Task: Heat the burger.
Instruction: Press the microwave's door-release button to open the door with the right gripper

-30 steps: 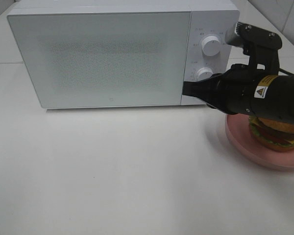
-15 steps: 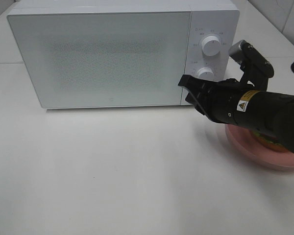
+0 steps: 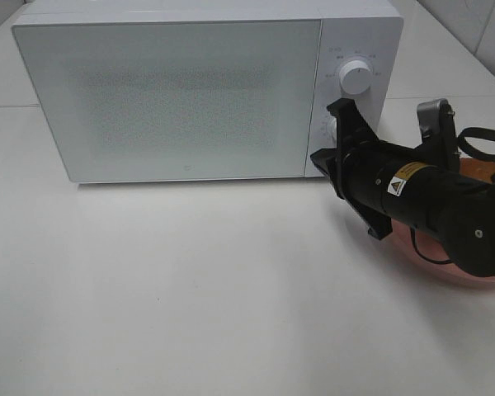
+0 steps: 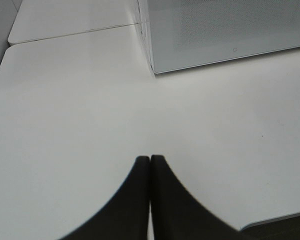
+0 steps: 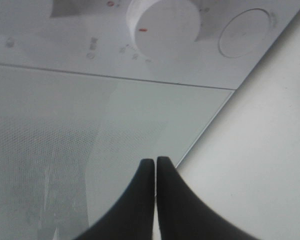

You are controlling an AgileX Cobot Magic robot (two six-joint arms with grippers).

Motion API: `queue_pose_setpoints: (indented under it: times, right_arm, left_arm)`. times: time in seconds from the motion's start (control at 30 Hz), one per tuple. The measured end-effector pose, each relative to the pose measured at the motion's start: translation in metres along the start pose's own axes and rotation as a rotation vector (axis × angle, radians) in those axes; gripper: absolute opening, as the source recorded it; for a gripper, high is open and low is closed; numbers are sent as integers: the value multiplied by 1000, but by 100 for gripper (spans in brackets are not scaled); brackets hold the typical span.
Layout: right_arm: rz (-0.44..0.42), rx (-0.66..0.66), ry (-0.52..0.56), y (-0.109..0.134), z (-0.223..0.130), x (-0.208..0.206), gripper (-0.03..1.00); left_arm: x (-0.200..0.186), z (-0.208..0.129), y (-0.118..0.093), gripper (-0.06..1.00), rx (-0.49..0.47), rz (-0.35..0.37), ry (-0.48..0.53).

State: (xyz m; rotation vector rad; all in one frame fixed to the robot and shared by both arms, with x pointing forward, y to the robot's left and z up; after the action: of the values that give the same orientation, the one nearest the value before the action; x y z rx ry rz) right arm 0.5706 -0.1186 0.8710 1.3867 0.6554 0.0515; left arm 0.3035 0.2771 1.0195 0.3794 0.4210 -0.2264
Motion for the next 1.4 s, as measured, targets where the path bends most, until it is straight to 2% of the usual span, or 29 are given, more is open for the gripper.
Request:
queue_pose_setpoints:
  times: [0.37,0.57,0.77,1.13,1.4]
  right_arm:
    - [-26,121,-130,-10,21,6,1]
    - [-42,124,-137,-16,21,19,0]
    - [-19,86,-178,-7,28,33,1]
    - [-69,119,-248,-23,38,43,1]
    - [-61,118,-294,-17,45,50,1]
  left_arm:
    - [0,0,0,0,0,0,0]
    - [0,0,0,0,0,0,0]
    - [0,0,0,0,0,0,0]
    - [0,0,0,0,0,0,0]
    - [0,0,0,0,0,0,0]
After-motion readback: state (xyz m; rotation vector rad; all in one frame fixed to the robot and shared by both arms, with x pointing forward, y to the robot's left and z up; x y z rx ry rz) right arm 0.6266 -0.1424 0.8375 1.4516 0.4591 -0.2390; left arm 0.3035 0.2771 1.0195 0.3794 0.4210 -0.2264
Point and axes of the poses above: a point on each arm's last joint axis where the gripper is mounted, x pointing out along that axis toward the gripper, y along the wrist's bending axis when the last joint is at zero, z = x × y, the point moved 8 cm from there along x, pointing out along that axis toward the gripper, and after that the axes turned 14 degrees about x, right-handed, at the moved point
